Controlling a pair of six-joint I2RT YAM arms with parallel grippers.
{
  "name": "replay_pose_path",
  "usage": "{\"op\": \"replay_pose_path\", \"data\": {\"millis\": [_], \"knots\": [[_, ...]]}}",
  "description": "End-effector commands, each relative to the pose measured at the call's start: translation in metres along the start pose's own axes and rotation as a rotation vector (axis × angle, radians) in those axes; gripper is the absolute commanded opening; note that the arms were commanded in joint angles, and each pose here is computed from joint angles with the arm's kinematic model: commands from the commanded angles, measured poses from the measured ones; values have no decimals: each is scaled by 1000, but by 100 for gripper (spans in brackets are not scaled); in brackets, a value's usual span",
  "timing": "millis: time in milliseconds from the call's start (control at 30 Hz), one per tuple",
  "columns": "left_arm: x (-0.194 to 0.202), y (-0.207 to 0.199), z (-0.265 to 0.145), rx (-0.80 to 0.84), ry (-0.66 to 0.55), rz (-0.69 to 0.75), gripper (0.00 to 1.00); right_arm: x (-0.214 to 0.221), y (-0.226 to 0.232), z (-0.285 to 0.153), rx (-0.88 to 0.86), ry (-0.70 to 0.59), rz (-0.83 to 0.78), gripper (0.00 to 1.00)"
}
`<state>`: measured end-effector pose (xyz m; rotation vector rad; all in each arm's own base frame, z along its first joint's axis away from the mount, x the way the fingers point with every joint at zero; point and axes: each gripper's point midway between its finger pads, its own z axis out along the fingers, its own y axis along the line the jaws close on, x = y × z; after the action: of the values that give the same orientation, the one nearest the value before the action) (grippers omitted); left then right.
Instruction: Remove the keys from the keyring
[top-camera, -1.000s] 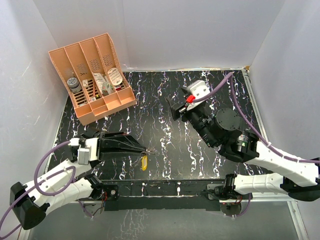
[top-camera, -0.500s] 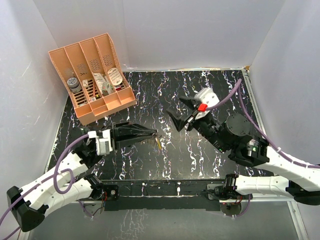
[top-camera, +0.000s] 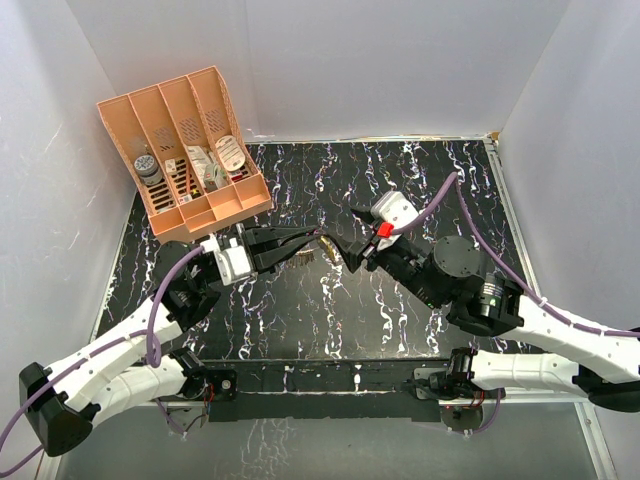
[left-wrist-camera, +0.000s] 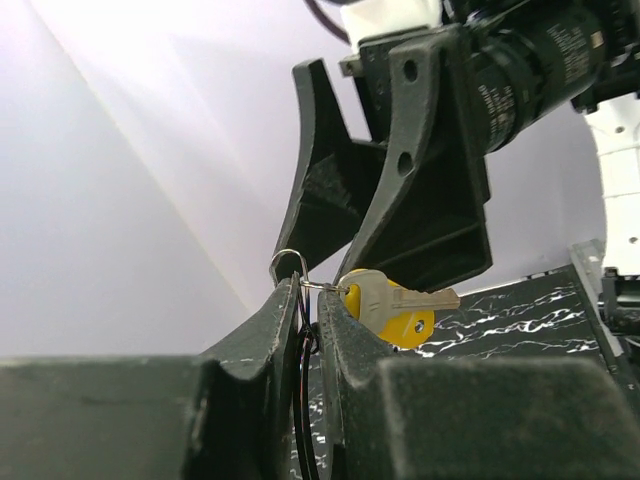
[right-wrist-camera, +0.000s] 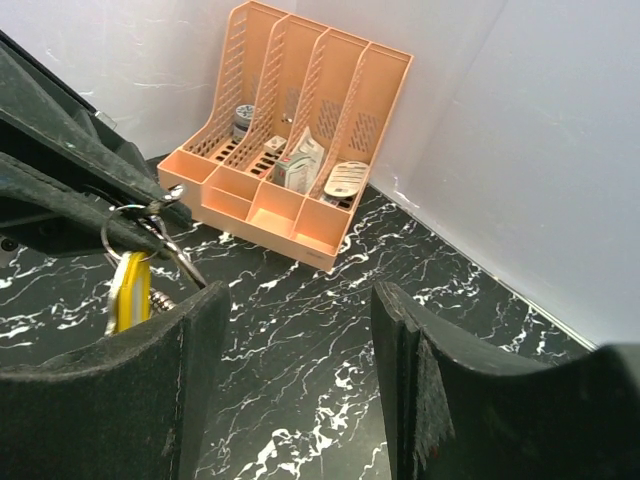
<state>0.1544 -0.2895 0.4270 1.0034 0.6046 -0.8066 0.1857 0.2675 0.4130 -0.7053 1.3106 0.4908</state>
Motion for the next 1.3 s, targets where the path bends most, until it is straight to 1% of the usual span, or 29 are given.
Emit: {"op": "replay_pose_path", "data": {"millis": [0,100,233,533,833,933,1133,1267], "knots": [[-16,27,1,-107,-8,79,0,-30,-15,-4,59,-76,-7,56],[-14,28,0,-117,3,82,0,-38,-29,-10,117,-92,-12,56],[-5,33,-2,-148,38,91,0,-57,-33,-20,106,-151,10,57],[-3,35,-1,-158,33,80,0,-63,-11,-11,0,-172,29,58],[-1,35,-1,-165,33,72,0,-56,11,-1,-91,-146,25,58],[1,35,-1,-169,31,67,0,-56,12,1,-93,-143,32,55],[-2,34,0,-160,21,59,0,-51,12,5,-81,-132,33,42],[-2,33,0,-158,16,50,0,-50,14,7,-79,-129,33,41]]}}
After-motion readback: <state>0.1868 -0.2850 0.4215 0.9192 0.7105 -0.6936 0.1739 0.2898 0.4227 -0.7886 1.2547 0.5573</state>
